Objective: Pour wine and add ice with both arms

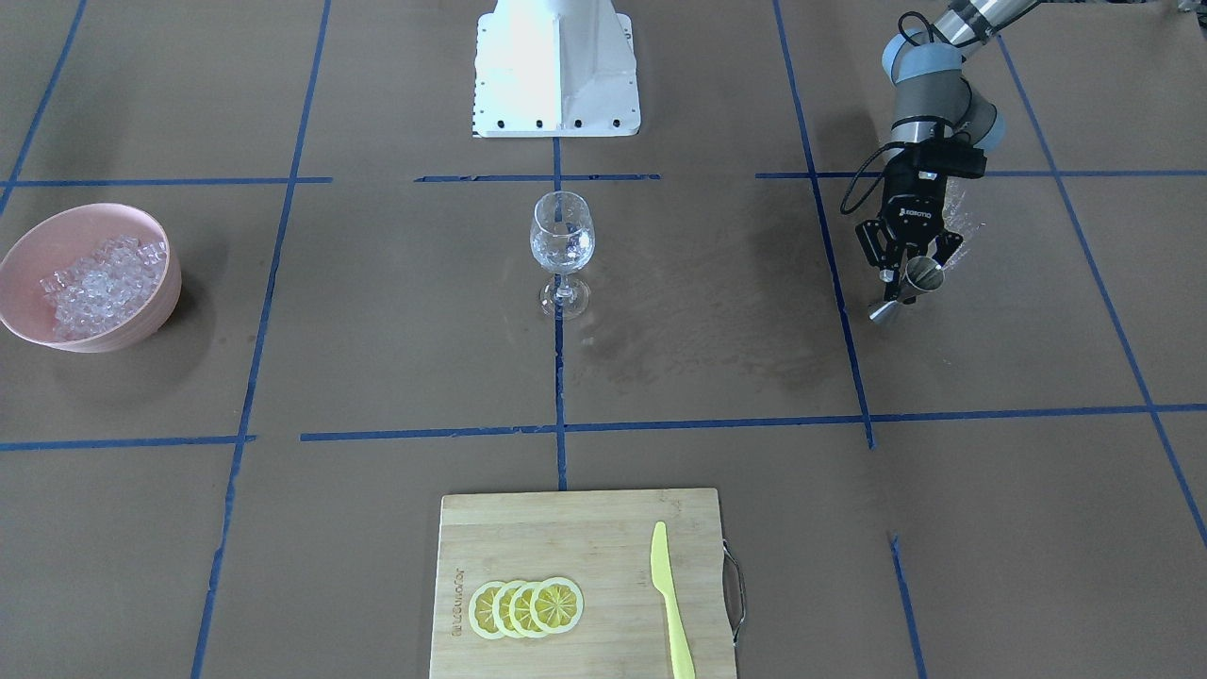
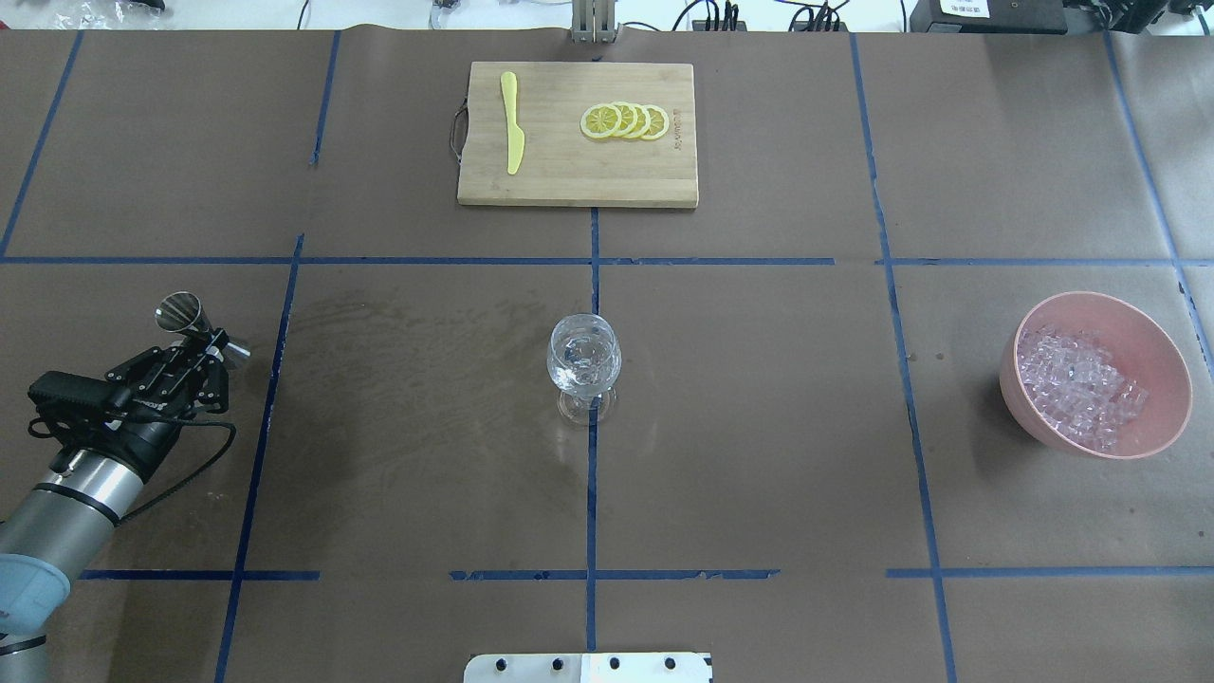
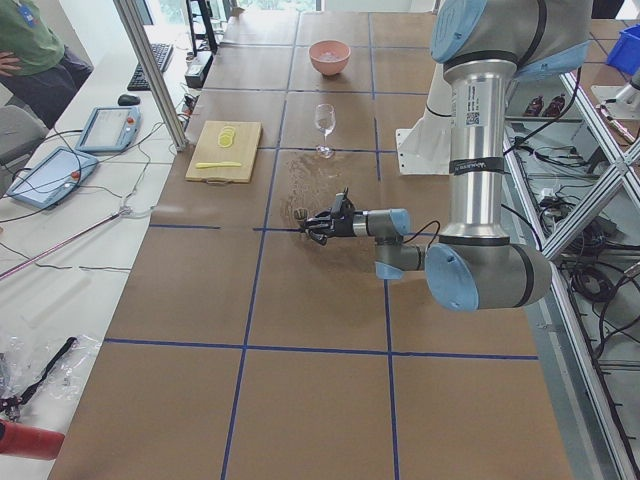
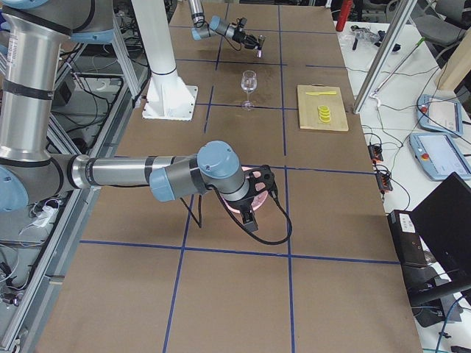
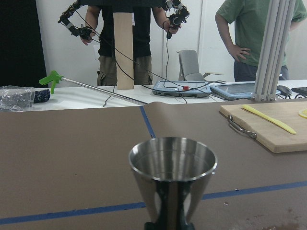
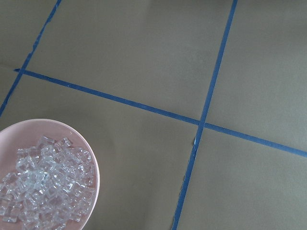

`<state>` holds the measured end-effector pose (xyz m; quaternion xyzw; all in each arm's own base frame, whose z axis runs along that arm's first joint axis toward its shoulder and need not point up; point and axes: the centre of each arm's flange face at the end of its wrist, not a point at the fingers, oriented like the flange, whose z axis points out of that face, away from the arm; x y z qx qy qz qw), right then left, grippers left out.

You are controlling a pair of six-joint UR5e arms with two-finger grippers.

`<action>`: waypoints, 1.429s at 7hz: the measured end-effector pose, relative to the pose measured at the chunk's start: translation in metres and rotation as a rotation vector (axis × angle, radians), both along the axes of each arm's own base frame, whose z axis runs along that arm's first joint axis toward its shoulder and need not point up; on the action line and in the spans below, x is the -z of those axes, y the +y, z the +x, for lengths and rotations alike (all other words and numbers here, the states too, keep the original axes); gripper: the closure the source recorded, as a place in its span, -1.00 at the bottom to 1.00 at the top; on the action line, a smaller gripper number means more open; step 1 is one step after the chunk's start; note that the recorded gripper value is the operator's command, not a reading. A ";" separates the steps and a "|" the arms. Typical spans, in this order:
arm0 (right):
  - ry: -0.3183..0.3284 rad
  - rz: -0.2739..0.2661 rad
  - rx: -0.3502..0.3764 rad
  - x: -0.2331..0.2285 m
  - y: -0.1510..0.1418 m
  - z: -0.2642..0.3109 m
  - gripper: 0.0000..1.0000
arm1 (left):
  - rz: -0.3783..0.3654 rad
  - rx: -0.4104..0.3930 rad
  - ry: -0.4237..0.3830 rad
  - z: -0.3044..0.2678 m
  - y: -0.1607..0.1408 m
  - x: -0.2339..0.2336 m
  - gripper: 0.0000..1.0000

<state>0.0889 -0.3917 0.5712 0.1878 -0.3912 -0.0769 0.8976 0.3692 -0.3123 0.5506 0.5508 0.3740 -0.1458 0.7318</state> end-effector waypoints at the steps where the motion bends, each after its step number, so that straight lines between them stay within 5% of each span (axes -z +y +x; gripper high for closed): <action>1: 0.000 0.000 0.000 0.000 0.000 0.000 -1.00 | 0.000 -0.016 -0.001 0.005 0.006 0.000 1.00; 8: 0.000 -0.003 0.000 -0.001 0.000 0.000 -1.00 | 0.002 -0.045 -0.006 0.017 0.022 -0.002 1.00; 10: 0.000 -0.003 0.000 -0.001 0.000 0.000 -1.00 | 0.002 -0.046 -0.007 0.017 0.023 -0.002 0.87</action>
